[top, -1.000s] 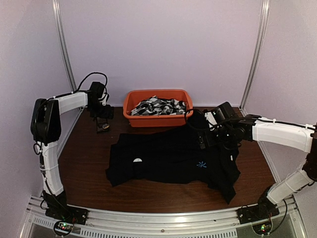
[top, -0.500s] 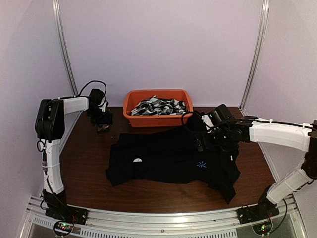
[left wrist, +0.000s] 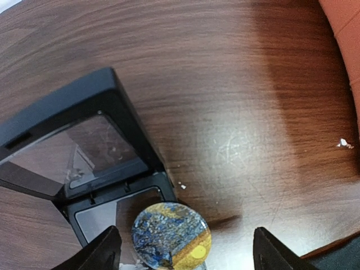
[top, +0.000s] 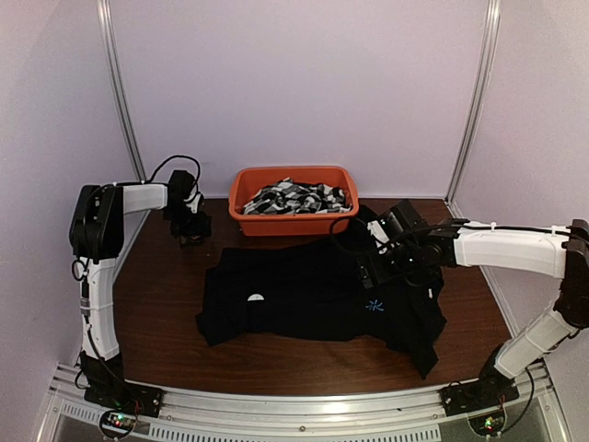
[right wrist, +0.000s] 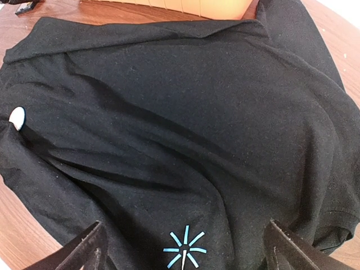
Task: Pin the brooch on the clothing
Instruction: Pick up the brooch from the brooch box.
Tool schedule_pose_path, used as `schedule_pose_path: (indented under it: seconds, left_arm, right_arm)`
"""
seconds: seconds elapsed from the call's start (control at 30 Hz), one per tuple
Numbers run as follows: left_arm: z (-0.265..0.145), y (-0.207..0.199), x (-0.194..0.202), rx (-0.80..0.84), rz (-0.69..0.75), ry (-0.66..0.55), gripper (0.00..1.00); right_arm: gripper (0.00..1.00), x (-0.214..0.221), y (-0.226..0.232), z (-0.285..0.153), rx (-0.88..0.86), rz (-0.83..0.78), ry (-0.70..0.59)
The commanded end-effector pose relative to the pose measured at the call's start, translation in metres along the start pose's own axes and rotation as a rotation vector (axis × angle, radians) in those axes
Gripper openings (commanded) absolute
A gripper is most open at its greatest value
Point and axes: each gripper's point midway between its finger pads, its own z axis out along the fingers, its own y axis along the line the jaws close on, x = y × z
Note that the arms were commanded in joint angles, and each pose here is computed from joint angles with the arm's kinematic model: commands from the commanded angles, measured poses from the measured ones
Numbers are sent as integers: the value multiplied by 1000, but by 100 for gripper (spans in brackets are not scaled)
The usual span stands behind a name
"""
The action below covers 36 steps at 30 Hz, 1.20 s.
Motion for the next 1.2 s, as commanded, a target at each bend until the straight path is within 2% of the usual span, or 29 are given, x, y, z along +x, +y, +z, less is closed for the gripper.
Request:
schedule_pose_path:
  seconds: [0.0, 0.23, 0.33, 0.6, 1.17]
  left_arm:
    - [3, 3, -11, -4, 4, -37, 82]
    - [7, 2, -8, 4, 3, -26, 80]
    - [8, 1, -7, 11, 3, -24, 74]
    - [11, 3, -4, 0, 3, -16, 69]
    - [8, 5, -5, -9, 1, -19, 61]
  right_arm:
    - [97, -4, 2, 2, 11, -3, -12]
    - [97, -5, 5, 3, 8, -13, -10]
    - [97, -4, 6, 3, 8, -17, -9]
    - [96, -2, 9, 5, 10, -28, 0]
    - [96, -2, 13, 6, 18, -43, 6]
